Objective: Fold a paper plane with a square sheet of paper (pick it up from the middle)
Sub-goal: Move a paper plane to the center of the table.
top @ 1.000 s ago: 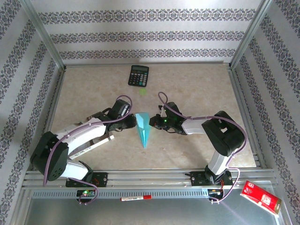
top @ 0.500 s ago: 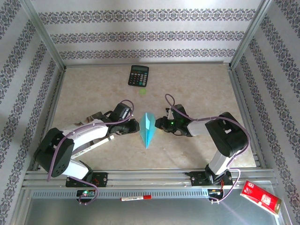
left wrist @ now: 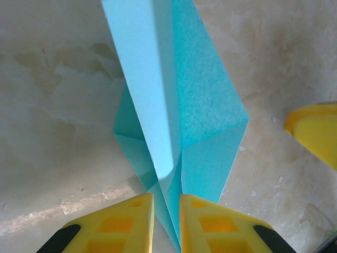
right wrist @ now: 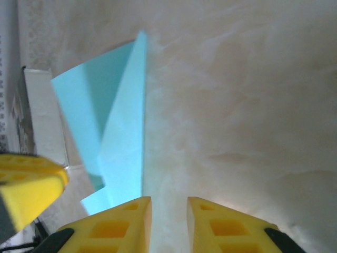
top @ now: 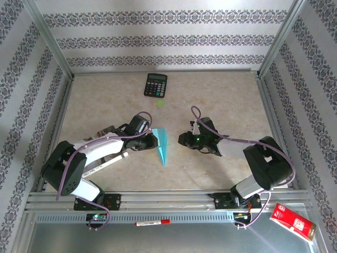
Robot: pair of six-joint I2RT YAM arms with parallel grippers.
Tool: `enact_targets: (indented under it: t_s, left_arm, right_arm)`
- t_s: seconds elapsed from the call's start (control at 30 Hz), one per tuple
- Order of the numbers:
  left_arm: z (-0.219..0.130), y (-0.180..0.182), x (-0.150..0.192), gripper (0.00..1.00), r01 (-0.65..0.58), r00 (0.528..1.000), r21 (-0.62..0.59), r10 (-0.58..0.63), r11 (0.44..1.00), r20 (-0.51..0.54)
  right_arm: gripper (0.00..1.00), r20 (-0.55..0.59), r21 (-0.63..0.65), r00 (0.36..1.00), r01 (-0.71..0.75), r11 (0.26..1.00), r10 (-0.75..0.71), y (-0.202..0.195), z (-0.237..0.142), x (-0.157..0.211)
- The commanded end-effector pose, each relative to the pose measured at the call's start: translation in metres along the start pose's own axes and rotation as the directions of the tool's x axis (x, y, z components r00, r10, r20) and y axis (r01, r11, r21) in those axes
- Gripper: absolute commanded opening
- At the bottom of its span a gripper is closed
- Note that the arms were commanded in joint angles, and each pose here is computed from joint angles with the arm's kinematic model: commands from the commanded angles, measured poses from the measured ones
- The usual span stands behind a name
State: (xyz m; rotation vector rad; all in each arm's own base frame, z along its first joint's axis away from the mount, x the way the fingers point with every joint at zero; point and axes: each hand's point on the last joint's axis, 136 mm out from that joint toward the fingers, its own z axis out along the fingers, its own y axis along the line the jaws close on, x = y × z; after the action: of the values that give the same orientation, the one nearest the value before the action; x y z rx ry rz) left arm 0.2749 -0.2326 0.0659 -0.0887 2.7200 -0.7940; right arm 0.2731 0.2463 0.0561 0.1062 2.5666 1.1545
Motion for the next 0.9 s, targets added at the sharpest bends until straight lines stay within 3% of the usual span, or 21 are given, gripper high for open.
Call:
enact_targets:
  t_s: [0.0, 0.2, 0.47, 0.53, 0.63, 0.7, 0.87]
  left_arm:
    - [-0.016, 0.004, -0.012, 0.19, 0.005, 0.998, -0.025, -0.003, 1.0, 0.067]
    - [-0.024, 0.015, -0.013, 0.19, 0.035, 0.996, -0.029, -0.033, 0.999, 0.085]
    - [-0.025, 0.022, -0.01, 0.2, 0.045, 0.996, -0.038, -0.042, 0.998, 0.083]
    - [-0.024, 0.025, -0.008, 0.2, 0.051, 0.995, -0.045, -0.047, 0.998, 0.083]
    - [-0.025, 0.033, -0.008, 0.2, 0.075, 0.994, -0.056, -0.07, 0.996, 0.087]
    - [-0.027, 0.04, -0.008, 0.2, 0.11, 0.99, -0.049, -0.105, 0.993, 0.094]
    - [-0.043, 0.066, -0.017, 0.23, 0.211, 0.966, -0.028, -0.204, 0.977, 0.16]
  right_arm:
    - [0.28, 0.001, 0.035, 0.995, 0.104, 0.994, -0.104, 0.024, 0.001, 0.005]
    - [0.4, -0.036, 0.19, 0.983, 0.182, 0.965, -0.178, 0.025, 0.018, 0.009]
    - [0.42, -0.084, 0.195, 0.977, 0.208, 0.959, -0.195, 0.031, 0.052, 0.006]
    - [0.37, -0.092, 0.172, 0.977, 0.206, 0.963, -0.193, 0.037, 0.061, 0.004]
    - [0.15, -0.088, 0.125, 0.98, 0.191, 0.974, -0.181, 0.051, 0.063, -0.004]
    - [0.05, -0.075, 0.077, 0.982, 0.181, 0.981, -0.175, 0.065, 0.056, -0.006]
    - [0.0, -0.072, -0.082, 0.985, 0.149, 0.986, -0.155, 0.113, 0.034, 0.001]
